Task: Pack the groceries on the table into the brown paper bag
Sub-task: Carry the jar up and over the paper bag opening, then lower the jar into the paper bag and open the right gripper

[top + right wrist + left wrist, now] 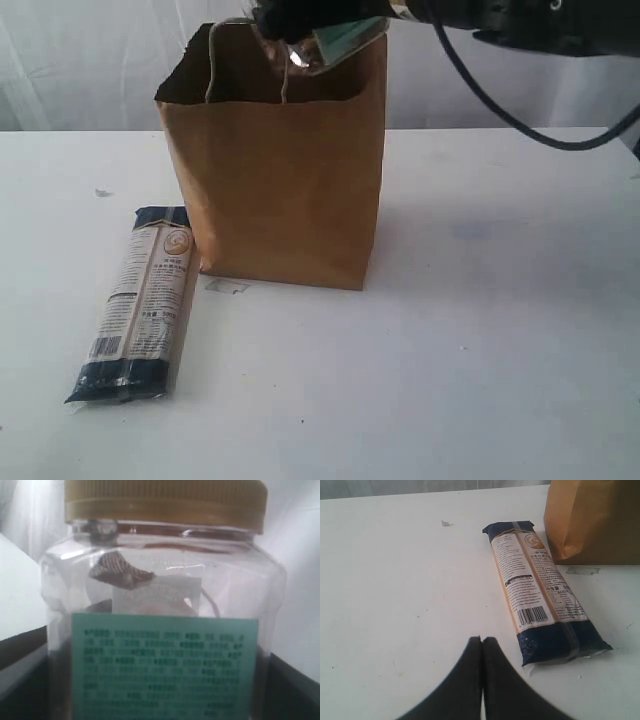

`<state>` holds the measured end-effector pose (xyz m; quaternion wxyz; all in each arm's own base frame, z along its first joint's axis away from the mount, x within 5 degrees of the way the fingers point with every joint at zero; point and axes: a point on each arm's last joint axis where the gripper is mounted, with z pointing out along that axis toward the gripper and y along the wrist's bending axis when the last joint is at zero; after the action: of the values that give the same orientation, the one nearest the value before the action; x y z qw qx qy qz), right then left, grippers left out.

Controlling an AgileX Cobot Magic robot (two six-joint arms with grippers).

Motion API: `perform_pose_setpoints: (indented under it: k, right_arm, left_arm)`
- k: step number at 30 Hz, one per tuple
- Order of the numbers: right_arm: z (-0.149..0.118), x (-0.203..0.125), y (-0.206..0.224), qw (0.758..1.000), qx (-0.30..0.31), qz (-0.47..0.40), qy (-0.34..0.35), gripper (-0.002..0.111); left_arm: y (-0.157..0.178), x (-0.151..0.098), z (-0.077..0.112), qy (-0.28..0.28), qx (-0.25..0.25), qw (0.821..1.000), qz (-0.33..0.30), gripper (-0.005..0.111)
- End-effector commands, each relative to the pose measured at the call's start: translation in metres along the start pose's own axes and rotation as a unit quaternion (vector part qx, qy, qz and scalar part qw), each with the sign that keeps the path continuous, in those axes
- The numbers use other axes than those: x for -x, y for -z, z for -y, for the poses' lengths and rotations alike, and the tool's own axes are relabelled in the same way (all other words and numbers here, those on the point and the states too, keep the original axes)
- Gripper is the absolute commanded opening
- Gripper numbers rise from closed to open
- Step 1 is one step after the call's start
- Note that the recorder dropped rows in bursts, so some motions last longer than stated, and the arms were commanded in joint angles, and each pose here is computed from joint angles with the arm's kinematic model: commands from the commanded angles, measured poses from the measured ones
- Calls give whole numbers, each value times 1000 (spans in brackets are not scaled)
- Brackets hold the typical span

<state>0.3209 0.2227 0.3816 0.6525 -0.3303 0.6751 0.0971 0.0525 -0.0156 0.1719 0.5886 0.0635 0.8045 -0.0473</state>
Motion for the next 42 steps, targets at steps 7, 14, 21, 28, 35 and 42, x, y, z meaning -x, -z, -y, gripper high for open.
perform_pose_setpoints:
  k: [7,14,21,28,35,42]
  right_arm:
    - [-2,-16,-22,1000,4,-20,5,19]
    - [8,-21,-21,998,-48,-48,6,46]
    - [8,-21,-21,998,-48,-48,2,48]
    - [8,-21,-21,998,-48,-48,1,48]
    - [1,-17,-22,999,-9,-26,-15,49]
    - [-5,-15,-23,1000,21,-12,-16,64]
  left_arm:
    - [0,-1,0,6,-1,1000,2,0]
    - [0,-1,0,6,-1,1000,2,0]
    - [0,-1,0,6,-1,1000,2,0]
    - [0,-1,0,6,-1,1000,2,0]
    - [0,-1,0,6,-1,1000,2,0]
    - [0,-1,0,6,-1,1000,2,0]
